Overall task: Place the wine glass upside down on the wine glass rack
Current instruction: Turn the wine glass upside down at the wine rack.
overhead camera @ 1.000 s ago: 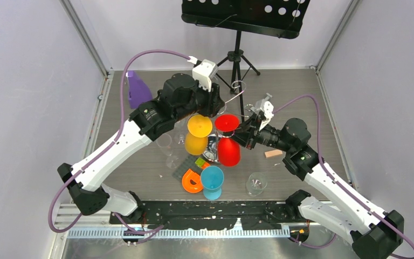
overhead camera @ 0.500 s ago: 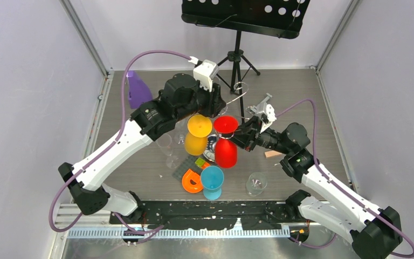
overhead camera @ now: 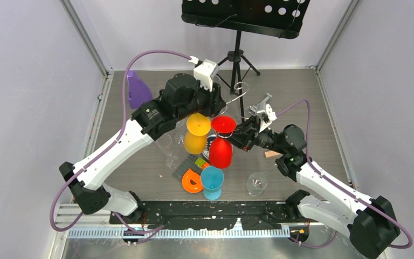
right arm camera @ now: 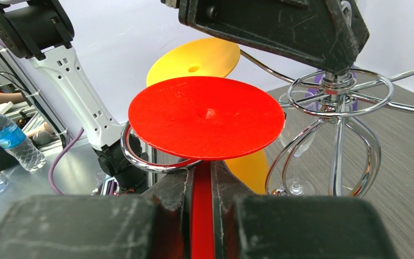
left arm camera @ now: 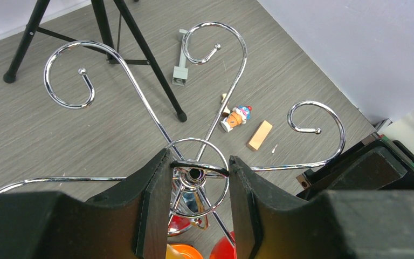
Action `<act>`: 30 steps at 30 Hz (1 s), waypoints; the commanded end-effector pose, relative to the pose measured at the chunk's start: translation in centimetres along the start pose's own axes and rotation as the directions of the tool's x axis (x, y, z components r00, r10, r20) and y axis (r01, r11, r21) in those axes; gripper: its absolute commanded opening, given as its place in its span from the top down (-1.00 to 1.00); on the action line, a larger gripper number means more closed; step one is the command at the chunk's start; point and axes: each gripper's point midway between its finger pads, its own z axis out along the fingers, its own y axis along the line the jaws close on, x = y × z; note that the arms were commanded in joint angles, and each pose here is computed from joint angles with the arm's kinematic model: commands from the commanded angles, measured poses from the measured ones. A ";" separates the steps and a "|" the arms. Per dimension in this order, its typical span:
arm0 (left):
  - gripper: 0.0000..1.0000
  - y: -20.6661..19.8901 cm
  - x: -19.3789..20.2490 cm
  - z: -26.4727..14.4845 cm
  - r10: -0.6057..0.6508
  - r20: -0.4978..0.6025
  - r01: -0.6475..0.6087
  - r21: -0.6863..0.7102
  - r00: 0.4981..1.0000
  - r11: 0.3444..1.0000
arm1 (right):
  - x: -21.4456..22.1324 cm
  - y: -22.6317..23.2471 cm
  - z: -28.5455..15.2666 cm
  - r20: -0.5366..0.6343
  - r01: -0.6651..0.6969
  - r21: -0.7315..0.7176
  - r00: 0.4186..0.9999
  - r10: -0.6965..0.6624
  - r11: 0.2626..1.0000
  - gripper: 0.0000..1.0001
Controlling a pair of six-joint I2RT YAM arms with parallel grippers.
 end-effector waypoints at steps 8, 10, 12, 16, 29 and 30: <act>0.20 -0.8 -0.6 0.4 -0.008 0.011 0.008 0.030 1.000 1.000 | -3.8 1.9 1.0 0.112 0.058 -0.083 0.992 -0.048 0.995 0.87; 0.20 -0.7 -0.5 0.5 -0.009 0.008 0.009 0.029 1.000 1.000 | -3.8 1.9 1.2 0.112 0.048 -0.089 0.993 -0.038 0.995 0.85; 0.20 -0.8 -0.4 0.6 -0.009 0.005 0.009 0.031 1.000 0.999 | -3.9 2.0 1.3 0.117 0.039 -0.099 0.993 -0.028 0.994 0.83; 0.20 -0.7 -0.4 0.5 -0.008 0.004 0.008 0.029 1.000 1.000 | -4.1 2.4 1.4 0.121 0.038 -0.122 0.992 -0.024 0.992 0.83; 0.27 -0.6 -0.2 0.6 -0.009 0.001 0.009 0.023 1.000 1.000 | -4.4 4.7 0.5 0.132 0.080 -0.215 0.990 -0.052 0.973 0.89; 0.31 -0.6 -0.2 0.6 -0.009 0.002 0.009 0.022 1.000 1.000 | -4.4 4.7 0.4 0.134 0.082 -0.209 0.989 -0.055 0.974 0.89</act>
